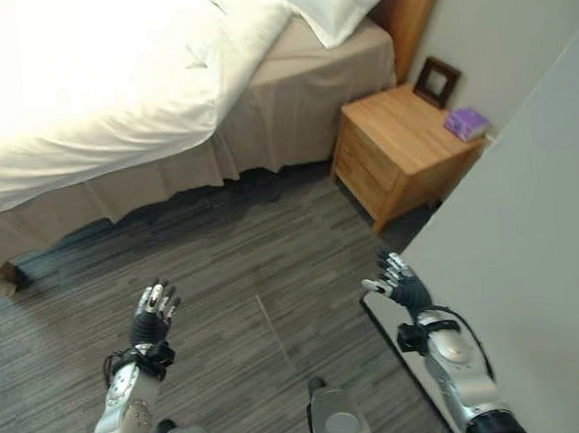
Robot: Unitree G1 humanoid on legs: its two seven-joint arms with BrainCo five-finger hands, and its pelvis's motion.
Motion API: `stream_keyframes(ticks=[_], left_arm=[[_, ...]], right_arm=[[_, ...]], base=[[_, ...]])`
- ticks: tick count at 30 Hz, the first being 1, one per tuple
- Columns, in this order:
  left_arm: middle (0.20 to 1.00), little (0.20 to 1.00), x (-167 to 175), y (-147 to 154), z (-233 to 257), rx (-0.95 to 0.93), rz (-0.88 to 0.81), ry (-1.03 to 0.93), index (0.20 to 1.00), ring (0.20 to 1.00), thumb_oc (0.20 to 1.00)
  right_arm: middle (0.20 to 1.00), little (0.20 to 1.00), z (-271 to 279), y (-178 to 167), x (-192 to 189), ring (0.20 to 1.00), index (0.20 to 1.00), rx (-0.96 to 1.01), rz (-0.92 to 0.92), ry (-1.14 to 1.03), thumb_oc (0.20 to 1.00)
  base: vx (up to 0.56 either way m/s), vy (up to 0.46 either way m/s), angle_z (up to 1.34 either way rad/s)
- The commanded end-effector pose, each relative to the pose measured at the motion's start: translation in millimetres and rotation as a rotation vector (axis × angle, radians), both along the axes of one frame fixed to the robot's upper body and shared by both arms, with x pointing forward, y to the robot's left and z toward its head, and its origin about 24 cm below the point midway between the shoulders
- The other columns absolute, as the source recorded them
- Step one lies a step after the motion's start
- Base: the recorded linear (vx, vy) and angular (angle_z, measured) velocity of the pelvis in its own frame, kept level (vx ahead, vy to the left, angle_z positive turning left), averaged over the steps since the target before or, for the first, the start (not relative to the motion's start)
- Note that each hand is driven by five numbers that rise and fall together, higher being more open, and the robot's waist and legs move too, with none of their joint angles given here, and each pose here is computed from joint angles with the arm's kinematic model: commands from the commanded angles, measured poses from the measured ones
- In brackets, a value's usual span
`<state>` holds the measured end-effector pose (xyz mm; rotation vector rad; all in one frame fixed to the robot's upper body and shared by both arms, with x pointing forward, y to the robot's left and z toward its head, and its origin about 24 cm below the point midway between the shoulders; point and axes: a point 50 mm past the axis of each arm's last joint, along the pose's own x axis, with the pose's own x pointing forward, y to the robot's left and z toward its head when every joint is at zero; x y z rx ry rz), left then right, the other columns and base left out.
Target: Making the bed.
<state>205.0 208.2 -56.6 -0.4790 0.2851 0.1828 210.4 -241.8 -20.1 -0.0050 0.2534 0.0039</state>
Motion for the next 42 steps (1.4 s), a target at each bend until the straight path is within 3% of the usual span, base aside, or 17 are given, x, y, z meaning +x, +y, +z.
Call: stream_keyframes(ticks=[1, 15, 32, 42], left_arm=[[1.000, 1.000, 14, 17, 31, 0.058, 0.007, -0.163, 1.000, 1.000, 1.000], [1.000, 1.000, 21, 22, 31, 0.196, -0.040, -0.135, 1.000, 1.000, 1.000], [1.000, 1.000, -9, 36, 18, 0.082, 0.118, -0.082, 1.000, 1.000, 1.000], [1.000, 1.000, 19, 55, 51, 0.283, 0.074, -0.194, 1.000, 1.000, 1.000]], right_arm=[[1.000, 1.000, 8, -1, 1, 1.000, 1.000, 0.105, -0.045, -0.067, 1.000], [1.000, 1.000, -11, 21, -22, 1.000, 1.000, 0.152, 0.005, 0.010, 1.000], [1.000, 1.000, -13, 23, -15, 1.000, 1.000, 0.167, -0.020, 0.020, 1.000], [1.000, 1.000, 4, 20, 1, 1.000, 1.000, 0.100, 0.028, -0.061, 1.000]], base=[[0.05, -0.154, 0.19], [-0.10, -0.021, 0.06], [0.03, -0.024, 0.05], [0.22, 0.025, 0.28]])
